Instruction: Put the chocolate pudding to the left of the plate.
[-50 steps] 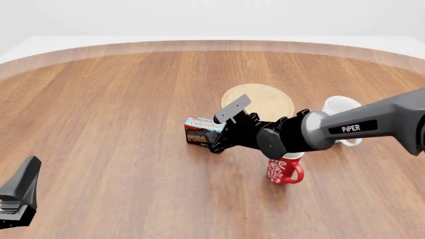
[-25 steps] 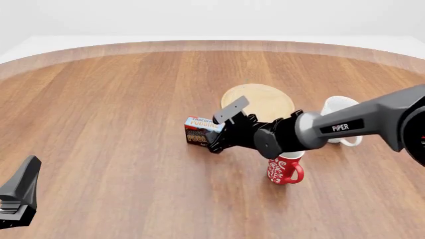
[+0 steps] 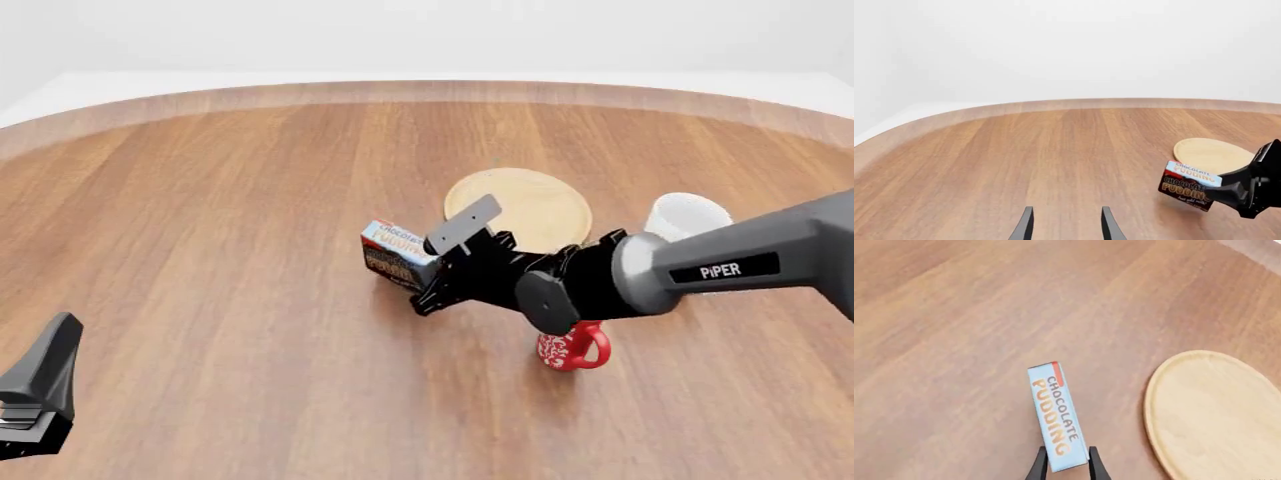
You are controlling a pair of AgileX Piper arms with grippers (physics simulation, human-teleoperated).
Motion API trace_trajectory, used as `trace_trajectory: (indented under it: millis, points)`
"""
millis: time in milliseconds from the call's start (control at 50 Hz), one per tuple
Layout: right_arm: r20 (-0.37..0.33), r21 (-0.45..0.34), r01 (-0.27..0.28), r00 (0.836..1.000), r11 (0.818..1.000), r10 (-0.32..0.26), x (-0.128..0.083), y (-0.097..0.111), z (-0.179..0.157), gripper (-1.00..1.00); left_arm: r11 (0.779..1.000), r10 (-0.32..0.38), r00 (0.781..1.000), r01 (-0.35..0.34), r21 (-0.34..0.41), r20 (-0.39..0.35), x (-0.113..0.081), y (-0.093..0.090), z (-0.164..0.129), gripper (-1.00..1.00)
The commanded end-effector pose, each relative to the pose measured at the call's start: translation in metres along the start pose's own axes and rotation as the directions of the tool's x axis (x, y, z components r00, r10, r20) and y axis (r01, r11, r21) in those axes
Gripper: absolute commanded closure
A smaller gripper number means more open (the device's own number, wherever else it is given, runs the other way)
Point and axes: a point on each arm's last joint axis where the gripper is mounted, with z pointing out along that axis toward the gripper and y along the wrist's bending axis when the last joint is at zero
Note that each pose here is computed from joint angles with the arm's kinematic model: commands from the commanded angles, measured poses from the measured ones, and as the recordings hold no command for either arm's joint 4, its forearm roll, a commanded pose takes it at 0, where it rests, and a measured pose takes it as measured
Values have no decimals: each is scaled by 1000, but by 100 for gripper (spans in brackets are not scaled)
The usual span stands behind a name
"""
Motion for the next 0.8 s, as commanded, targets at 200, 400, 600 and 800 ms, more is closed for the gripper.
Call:
trace_trajectory:
  millis: [200,400,600,800]
  points:
    - [63,-13,-10,998,1000,11,-24,5,-49,100,1000,0,1000,0,0,0,0,0,0,-100]
    - [75,11,26,997,1000,-27,-62,-8,-64,100,1000,0,1000,0,0,0,0,0,0,-100]
    - [97,42,57,993,997,-61,-103,-23,-71,100,1000,0,1000,0,0,0,0,0,0,-100]
    - [96,63,57,993,996,-63,-129,-36,-67,100,1000,0,1000,0,0,0,0,0,0,-100]
